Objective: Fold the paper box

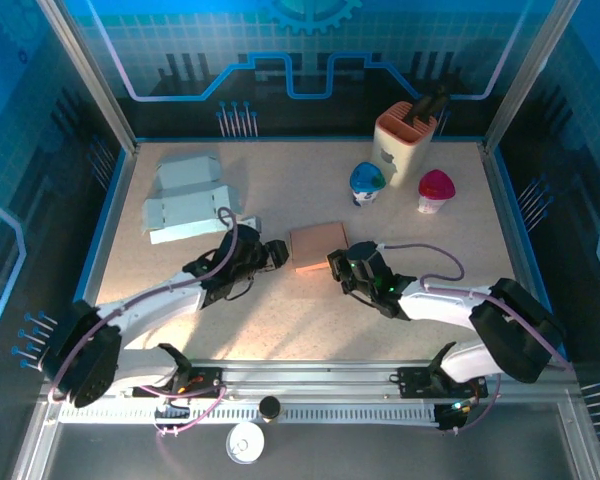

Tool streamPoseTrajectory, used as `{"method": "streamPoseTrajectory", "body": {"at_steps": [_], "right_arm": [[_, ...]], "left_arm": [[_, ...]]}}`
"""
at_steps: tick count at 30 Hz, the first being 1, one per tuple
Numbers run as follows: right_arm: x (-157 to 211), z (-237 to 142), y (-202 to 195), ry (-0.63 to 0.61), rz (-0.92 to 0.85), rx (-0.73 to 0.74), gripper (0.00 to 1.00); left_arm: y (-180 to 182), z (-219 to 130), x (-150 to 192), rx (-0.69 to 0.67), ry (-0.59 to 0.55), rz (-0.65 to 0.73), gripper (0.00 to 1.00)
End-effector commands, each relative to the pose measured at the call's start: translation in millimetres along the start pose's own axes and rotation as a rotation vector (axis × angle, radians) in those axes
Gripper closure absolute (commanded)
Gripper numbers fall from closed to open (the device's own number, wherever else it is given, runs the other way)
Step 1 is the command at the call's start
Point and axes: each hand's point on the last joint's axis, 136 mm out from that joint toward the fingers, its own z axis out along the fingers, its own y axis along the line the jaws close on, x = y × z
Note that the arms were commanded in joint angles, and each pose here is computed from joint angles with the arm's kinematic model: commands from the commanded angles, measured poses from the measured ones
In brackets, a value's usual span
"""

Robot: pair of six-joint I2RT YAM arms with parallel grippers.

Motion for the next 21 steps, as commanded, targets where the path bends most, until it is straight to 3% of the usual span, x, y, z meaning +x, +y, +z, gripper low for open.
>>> {"method": "streamPoseTrajectory", "body": {"at_steps": [1,12,21], "right_arm": [[-4,3,-17,0.003,-0.007,0.039,0.98],[-9,-2,-35,-0.004,-0.012,0.074,0.82],[-9,-7,-39,0.012,-0.029,0.086,0.68]], "left_arm": [[-11,13,1,0.034,0.056,0.013,0.45],[-12,56,3,0.046,0.102,0.039,0.52],[-12,72,6,0.057,0.114,0.048,0.62]]}}
